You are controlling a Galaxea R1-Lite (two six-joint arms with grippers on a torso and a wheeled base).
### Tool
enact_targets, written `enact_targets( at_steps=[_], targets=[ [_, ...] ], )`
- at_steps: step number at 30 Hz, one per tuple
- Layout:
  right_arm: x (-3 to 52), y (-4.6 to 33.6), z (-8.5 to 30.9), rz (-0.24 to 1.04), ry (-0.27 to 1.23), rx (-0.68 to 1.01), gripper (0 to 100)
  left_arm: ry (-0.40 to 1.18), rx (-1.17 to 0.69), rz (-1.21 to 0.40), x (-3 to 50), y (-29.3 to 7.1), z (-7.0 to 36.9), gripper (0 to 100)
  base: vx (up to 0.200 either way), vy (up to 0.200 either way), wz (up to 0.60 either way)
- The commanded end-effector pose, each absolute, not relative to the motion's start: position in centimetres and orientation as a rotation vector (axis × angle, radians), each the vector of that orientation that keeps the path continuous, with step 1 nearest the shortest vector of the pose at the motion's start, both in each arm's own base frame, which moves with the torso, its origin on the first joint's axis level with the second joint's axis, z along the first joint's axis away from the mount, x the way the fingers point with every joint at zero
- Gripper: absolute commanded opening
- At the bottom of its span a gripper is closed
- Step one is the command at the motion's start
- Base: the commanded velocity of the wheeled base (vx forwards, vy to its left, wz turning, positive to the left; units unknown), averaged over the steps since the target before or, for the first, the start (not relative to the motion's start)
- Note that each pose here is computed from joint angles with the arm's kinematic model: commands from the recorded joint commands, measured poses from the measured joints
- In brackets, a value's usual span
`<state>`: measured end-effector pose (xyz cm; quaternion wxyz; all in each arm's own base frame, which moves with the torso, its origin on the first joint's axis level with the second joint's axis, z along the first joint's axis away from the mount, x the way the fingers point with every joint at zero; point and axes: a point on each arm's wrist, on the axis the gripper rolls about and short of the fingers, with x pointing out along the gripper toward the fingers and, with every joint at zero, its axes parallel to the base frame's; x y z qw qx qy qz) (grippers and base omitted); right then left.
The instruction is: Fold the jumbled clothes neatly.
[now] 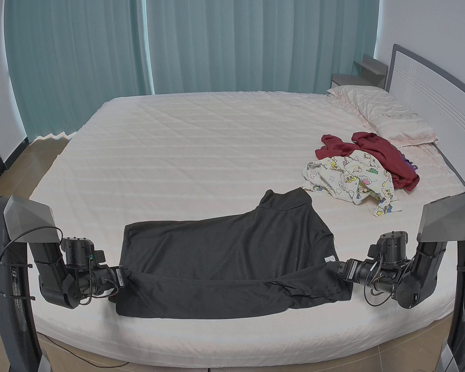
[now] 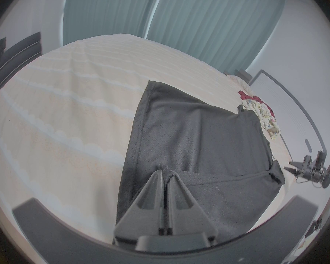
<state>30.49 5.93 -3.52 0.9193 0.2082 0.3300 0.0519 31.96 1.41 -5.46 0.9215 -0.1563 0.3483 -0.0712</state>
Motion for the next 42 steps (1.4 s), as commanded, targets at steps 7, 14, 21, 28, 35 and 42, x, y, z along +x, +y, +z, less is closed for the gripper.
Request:
enact_targets(
  at_steps=[7,14,21,28,35,42],
  targets=[
    [31.3,5.9,-4.9,0.271,0.708,0.35,100,0.712,-0.396,-0.093,31.2,1.4,-4.5,0,0.0,0.0,0.0],
    [32.4,6.4,-5.9,0.328,0.715,0.348,100,0.714,-0.396,-0.095,31.0,1.3,-4.5,0,0.0,0.0,0.0],
    [33.2,6.6,-6.3,0.369,0.707,0.362,100,0.721,-0.396,-0.097,30.7,1.1,-4.6,0,0.0,0.0,0.0],
    [33.8,6.6,-6.3,0.361,0.715,0.363,100,0.727,-0.397,-0.096,30.5,1.1,-4.6,0,0.0,0.0,0.0],
    [34.4,6.6,-6.6,0.355,0.732,0.363,100,0.735,-0.398,-0.095,30.3,1.1,-4.6,0,0.0,0.0,0.0],
    [34.5,6.7,-6.7,0.358,0.733,0.363,100,0.718,-0.397,-0.094,30.4,1.2,-4.5,0,0.0,0.0,0.0]
  ],
)
